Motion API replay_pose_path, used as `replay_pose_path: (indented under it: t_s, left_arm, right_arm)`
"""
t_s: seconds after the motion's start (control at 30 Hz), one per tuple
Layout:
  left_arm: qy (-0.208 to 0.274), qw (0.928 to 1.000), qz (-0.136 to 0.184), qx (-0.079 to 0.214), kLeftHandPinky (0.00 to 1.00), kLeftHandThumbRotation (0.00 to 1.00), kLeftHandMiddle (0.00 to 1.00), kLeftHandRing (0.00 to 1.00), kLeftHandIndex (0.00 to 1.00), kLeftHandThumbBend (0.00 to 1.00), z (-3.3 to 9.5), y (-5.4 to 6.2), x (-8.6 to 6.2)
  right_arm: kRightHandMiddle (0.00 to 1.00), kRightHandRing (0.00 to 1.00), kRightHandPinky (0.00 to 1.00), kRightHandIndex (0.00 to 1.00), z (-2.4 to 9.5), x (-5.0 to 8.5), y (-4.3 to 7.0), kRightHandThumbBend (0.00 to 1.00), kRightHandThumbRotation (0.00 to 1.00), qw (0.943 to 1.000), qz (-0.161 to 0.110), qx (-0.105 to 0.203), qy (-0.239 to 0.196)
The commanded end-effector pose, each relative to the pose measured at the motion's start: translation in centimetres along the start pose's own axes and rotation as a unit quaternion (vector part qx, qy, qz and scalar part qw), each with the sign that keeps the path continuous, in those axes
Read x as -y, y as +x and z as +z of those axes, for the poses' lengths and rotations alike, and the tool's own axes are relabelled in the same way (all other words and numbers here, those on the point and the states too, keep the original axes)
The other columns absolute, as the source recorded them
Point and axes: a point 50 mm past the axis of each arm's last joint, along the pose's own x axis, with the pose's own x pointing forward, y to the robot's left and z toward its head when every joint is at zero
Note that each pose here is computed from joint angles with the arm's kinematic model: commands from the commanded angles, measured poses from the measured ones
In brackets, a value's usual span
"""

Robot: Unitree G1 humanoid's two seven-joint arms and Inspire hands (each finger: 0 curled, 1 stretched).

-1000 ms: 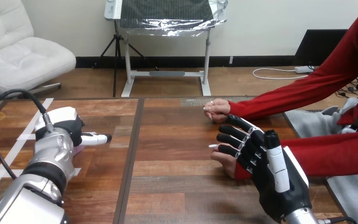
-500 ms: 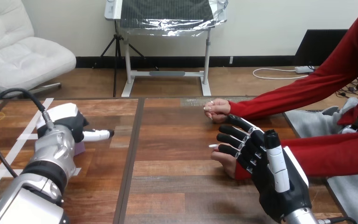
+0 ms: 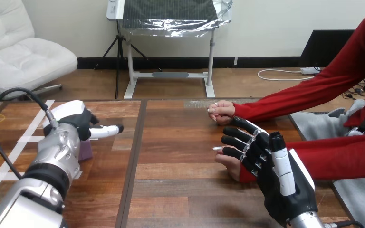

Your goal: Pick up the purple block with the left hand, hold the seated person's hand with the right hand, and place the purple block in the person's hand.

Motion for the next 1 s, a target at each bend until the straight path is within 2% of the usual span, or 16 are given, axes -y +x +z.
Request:
replay_pose_path:
  t_s: [0.0,0.43,0.77,0.97]
  left_arm:
    - [-0.013,0.9996,0.012,0.022,1.00,0.77,0.80,0.83,0.87,0.60,0.4,-0.3,-0.9]
    - [-0.055,0.9971,0.010,0.052,1.00,0.77,0.86,0.89,0.94,0.58,0.8,-1.5,-1.7]
    - [-0.074,0.9942,0.012,0.076,1.00,0.76,0.87,0.89,0.94,0.55,1.2,-2.9,-2.4]
    - [-0.094,0.9912,0.026,0.090,1.00,0.72,0.87,0.87,0.93,0.55,1.4,-3.5,-2.7]
  right_arm:
    - [0.79,0.80,0.79,0.81,2.1,-0.3,1.7,0.89,0.86,0.9984,0.020,0.047,-0.022]
    - [0.79,0.81,0.81,0.81,2.0,-0.2,1.8,0.88,0.86,0.9984,0.020,0.047,-0.022]
    - [0.79,0.80,0.80,0.81,2.0,-0.3,1.8,0.88,0.86,0.9986,0.019,0.046,-0.017]
    - [0.80,0.81,0.80,0.81,2.0,-0.3,1.9,0.89,0.86,0.9986,0.020,0.046,-0.017]
